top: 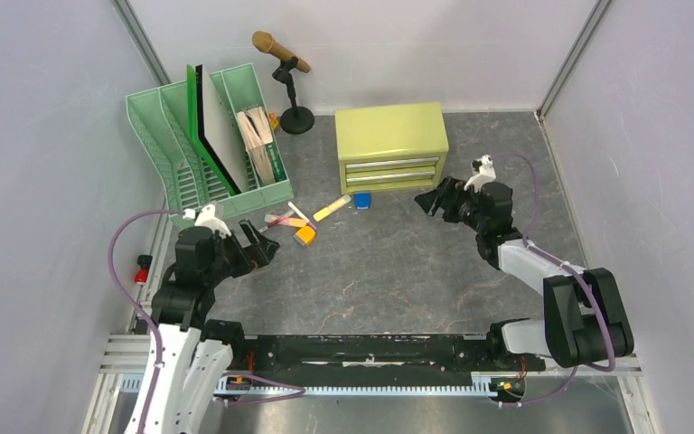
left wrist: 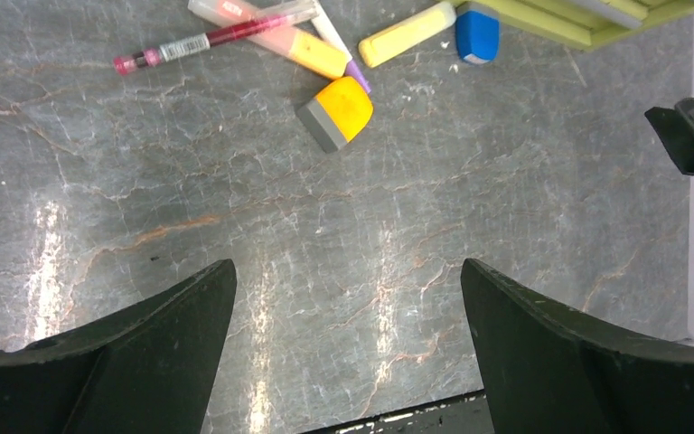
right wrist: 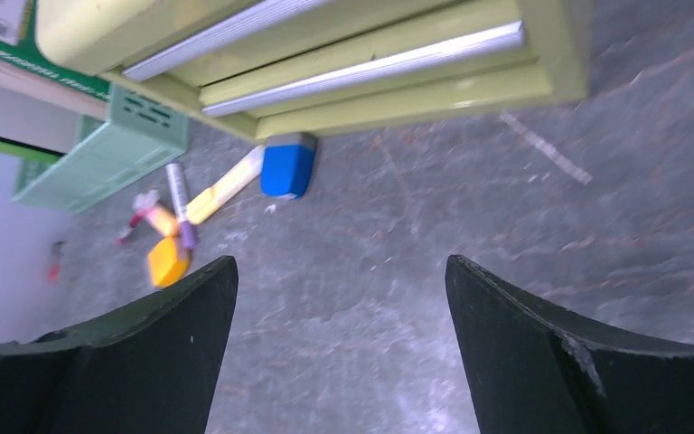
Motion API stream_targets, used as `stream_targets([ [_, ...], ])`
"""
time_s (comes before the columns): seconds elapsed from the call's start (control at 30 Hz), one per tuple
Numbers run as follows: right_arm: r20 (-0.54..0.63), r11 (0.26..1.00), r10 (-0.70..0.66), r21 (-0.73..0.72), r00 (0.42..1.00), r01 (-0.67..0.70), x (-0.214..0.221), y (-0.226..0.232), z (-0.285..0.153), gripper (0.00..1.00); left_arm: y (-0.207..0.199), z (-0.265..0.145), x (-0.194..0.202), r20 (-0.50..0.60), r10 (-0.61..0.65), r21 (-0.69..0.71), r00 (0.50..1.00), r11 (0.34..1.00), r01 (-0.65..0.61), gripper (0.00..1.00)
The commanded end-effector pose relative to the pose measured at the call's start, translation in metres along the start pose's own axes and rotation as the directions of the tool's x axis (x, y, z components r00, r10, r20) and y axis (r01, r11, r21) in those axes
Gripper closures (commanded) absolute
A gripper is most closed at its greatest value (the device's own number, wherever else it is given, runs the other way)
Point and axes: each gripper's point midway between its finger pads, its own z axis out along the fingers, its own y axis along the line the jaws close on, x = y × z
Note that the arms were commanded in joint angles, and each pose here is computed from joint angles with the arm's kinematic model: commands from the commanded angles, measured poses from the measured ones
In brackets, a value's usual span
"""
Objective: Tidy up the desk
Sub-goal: Move the storage box to the center of the board, then open the drawer in the storage box.
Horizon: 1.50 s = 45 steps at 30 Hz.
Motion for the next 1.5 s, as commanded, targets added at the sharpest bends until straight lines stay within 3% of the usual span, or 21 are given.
stream_targets([
  [0.0, 0.061, 0.969, 0.174, -0.191, 0.983, -0.160, -0.013, 0.041, -0.011, 0.09, -0.004, 0.008, -0.004, -0.033, 0.005, 0.007, 0.999, 1.000, -0.005, 0.00],
  [0.2, 0.038, 0.913, 0.324, -0.276, 0.945, -0.302, -0.001, 0.057, -0.007, 0.10, -0.002, 0.017, 0.005, -0.112, -0.005, -0.005, 0.994, 1.000, 0.004, 0.00],
  [0.63, 0.021, 0.795, 0.483, -0.430, 0.875, -0.429, -0.010, 0.092, 0.027, 0.22, 0.007, 0.010, -0.007, -0.030, -0.007, -0.064, 1.000, 0.998, 0.005, 0.00],
  [1.13, 0.062, 0.799, 0.547, -0.338, 0.835, -0.498, -0.017, 0.069, 0.076, 0.29, 0.004, 0.015, -0.002, -0.067, 0.000, -0.048, 0.998, 0.999, -0.004, 0.00],
  [1.3, 0.068, 0.766, 0.595, -0.351, 0.801, -0.539, -0.020, 0.065, 0.091, 0.42, 0.003, 0.014, -0.002, -0.068, 0.002, -0.042, 0.998, 0.999, -0.005, 0.00],
  [1.47, 0.063, 0.734, 0.633, -0.364, 0.771, -0.573, -0.021, 0.063, 0.105, 0.48, 0.002, 0.012, -0.004, -0.056, 0.005, -0.034, 0.998, 0.999, -0.007, 0.00],
])
